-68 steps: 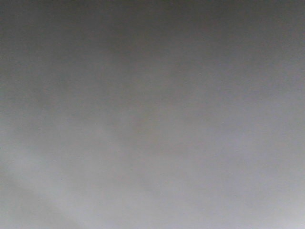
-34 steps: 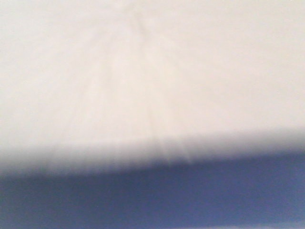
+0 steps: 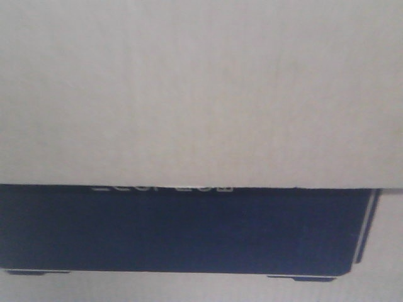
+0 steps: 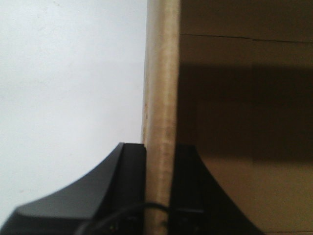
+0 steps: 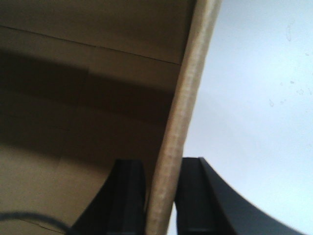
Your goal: Grab box from left shelf to table start
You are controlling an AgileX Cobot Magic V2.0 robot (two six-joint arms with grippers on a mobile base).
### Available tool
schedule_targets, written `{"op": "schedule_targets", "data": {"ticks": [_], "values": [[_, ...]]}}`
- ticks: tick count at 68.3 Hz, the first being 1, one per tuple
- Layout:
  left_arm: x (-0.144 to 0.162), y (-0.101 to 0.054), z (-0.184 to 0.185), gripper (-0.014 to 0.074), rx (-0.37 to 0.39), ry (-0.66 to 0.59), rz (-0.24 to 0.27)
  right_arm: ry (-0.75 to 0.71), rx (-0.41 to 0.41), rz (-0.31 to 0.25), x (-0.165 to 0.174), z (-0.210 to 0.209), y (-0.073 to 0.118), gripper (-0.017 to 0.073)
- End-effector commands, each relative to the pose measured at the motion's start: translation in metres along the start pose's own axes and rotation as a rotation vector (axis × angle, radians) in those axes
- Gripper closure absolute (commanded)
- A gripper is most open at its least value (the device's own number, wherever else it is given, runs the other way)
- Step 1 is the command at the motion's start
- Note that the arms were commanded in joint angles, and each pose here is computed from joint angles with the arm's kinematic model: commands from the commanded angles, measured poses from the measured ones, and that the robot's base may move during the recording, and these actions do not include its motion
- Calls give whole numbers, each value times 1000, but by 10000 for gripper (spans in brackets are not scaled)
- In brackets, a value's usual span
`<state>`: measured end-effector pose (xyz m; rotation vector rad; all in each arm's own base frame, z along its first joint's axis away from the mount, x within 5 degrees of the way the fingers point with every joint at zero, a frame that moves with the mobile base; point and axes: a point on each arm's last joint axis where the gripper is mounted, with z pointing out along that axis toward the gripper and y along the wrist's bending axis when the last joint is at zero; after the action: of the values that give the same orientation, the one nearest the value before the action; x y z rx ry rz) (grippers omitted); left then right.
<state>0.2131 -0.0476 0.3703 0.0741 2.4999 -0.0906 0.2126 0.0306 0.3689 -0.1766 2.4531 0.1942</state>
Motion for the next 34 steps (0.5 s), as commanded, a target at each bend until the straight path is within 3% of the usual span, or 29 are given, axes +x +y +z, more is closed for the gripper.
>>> {"op": "schedule_targets", "data": {"ticks": [1, 19, 34], "values": [[-23, 0, -1, 684, -16, -153, 17, -132, 5, -10, -19, -5, 0, 499], [-28, -2, 33, 684, -41, -55, 32, -74, 7, -10, -24, 20, -3, 499], [-30, -4, 38, 660, -28, -55, 23, -61, 5, -10, -23, 20, -3, 471]]}}
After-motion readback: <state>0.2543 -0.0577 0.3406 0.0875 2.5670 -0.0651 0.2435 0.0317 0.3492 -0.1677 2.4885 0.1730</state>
